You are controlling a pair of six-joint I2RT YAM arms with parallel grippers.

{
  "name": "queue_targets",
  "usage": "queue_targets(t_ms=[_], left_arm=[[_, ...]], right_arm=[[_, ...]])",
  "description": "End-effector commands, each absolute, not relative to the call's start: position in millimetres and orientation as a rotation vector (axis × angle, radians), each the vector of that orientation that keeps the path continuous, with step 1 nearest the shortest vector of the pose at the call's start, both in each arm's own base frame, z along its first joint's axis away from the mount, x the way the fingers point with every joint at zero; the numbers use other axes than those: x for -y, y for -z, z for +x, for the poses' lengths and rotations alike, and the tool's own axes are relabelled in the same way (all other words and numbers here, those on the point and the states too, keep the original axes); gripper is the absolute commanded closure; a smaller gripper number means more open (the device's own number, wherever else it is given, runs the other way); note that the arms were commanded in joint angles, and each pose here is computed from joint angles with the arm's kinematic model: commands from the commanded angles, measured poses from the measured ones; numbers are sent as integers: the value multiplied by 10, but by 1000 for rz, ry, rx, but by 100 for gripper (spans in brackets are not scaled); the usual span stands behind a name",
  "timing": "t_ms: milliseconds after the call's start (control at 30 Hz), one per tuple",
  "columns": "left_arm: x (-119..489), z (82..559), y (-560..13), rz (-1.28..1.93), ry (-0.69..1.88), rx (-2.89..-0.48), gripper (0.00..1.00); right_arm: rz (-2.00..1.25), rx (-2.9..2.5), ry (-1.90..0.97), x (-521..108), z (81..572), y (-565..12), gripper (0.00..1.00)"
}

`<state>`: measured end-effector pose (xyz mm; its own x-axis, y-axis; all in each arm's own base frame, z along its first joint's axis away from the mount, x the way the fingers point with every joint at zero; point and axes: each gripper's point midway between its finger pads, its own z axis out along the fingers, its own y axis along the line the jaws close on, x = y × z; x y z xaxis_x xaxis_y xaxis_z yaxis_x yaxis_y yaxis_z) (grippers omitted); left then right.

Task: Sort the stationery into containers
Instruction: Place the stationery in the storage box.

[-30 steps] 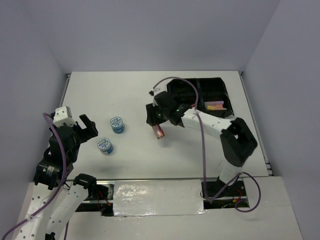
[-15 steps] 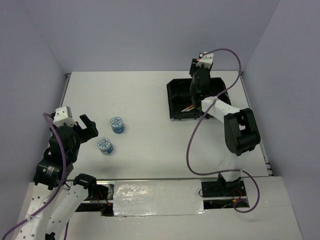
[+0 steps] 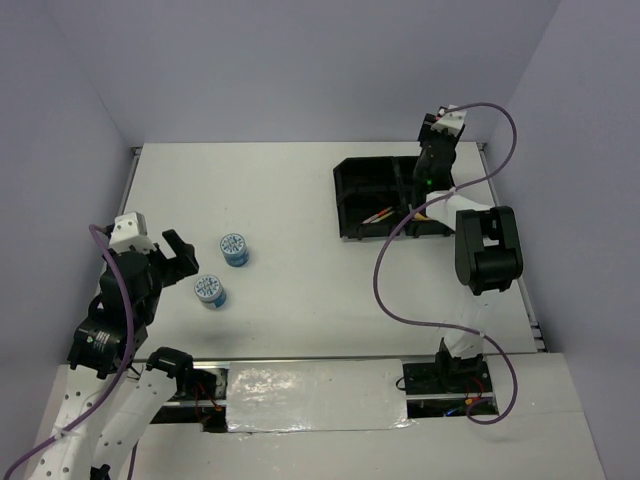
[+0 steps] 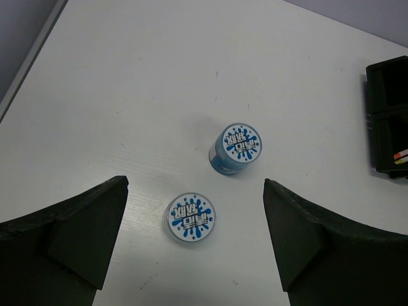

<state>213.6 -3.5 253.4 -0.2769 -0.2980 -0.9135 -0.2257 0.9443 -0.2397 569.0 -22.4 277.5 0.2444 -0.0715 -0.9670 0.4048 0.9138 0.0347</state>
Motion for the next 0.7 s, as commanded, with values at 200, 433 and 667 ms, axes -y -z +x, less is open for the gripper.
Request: queue_targets(t_ms=[200, 433, 667], left_arm=[[99, 2198, -2627, -339, 102, -1834, 1], [91, 2192, -2636, -340, 100, -1829, 1], [98, 2189, -2645, -337, 106, -1826, 1]], right_arm=[[271, -1262, 95, 153, 5856, -2563, 100], [247, -1324, 38, 183, 5942, -2208, 100], [231, -1334, 35, 181, 5931, -2073, 96]])
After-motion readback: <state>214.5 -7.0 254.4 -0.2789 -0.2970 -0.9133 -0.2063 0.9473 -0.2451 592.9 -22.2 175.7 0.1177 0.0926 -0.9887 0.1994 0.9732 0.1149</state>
